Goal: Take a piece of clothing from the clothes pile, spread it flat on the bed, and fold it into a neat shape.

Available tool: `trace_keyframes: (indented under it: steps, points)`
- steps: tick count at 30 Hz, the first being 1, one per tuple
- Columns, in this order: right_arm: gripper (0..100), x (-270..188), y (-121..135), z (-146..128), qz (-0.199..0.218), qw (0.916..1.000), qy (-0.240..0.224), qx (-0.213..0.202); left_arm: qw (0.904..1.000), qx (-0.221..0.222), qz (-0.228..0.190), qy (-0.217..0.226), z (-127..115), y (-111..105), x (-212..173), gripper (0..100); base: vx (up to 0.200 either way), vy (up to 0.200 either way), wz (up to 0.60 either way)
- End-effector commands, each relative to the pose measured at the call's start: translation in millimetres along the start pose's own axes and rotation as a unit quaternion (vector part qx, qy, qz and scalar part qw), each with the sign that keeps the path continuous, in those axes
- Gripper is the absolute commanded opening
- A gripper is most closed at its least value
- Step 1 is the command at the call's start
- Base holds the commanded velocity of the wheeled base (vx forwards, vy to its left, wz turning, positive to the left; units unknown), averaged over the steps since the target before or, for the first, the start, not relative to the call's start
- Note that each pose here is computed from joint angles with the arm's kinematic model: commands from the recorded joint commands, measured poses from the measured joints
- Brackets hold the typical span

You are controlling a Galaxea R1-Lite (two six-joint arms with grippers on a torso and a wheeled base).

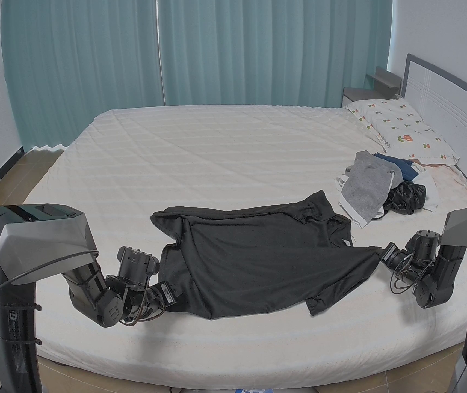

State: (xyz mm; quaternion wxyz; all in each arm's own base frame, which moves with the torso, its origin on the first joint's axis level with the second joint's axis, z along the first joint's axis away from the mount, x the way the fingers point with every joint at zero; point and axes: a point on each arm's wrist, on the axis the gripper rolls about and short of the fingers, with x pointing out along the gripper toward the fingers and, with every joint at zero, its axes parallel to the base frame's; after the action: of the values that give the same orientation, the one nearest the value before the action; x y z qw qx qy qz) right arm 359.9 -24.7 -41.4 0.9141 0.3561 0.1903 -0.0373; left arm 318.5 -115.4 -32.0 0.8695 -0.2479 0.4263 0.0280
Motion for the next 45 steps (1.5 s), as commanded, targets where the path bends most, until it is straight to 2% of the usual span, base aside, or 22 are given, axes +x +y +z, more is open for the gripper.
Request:
trace_keyframes:
  steps: [1,5,7,10,12,17,22,30,31,37,39,45]
  points:
    - [0,1,-1,-1,0.0,1.0,0.0,0.0,1.0,-0.001,0.003,0.001,-1,0,4,0,0.0,0.0,0.0]
    - [0,3,-2,-3,0.004,1.0,-0.002,-0.001,0.9999,-0.009,0.0,-0.011,7,0,3,0,0.0,0.0,0.0]
    - [0,4,-3,-4,0.007,1.0,-0.005,-0.002,0.9993,-0.02,-0.007,-0.032,20,-1,-2,0,0.0,0.0,0.0]
    - [0,4,-1,-1,0.019,0.9996,-0.019,-0.004,0.9967,-0.054,-0.015,-0.059,35,-4,-8,0,0.0,0.0,0.0]
    - [0,4,1,3,0.032,0.9988,-0.037,-0.007,0.9923,-0.093,-0.027,-0.077,45,-7,-7,0,0.0,0.0,0.0]
    - [0,7,0,1,0.033,0.9987,-0.038,-0.008,0.9831,-0.136,-0.04,-0.115,66,1,-7,0,0.0,0.0,0.0]
    - [0,19,-4,-1,0.037,0.9983,-0.044,-0.008,0.979,-0.151,-0.037,-0.132,79,9,-2,0,0.0,0.0,0.0]
    - [0,25,-6,-1,0.044,0.998,-0.045,-0.011,0.9754,-0.176,-0.027,-0.129,80,18,19,0,0.0,0.0,0.0]
    - [100,27,-7,-2,0.045,0.9979,-0.044,-0.011,0.9758,-0.176,-0.025,-0.127,79,19,21,0,0.0,0.0,0.0]
    - [100,34,-7,-1,0.051,0.9972,-0.052,-0.014,0.9751,-0.181,-0.016,-0.128,80,26,35,0,0.0,0.0,0.0]
    - [100,26,-4,7,0.048,0.997,-0.059,-0.012,0.9725,-0.189,-0.011,-0.136,87,34,37,0,0.0,0.0,0.0]
    - [100,-5,4,15,0.046,0.998,-0.043,-0.009,0.9727,-0.189,-0.01,-0.135,87,35,38,0,0.0,0.0,0.0]
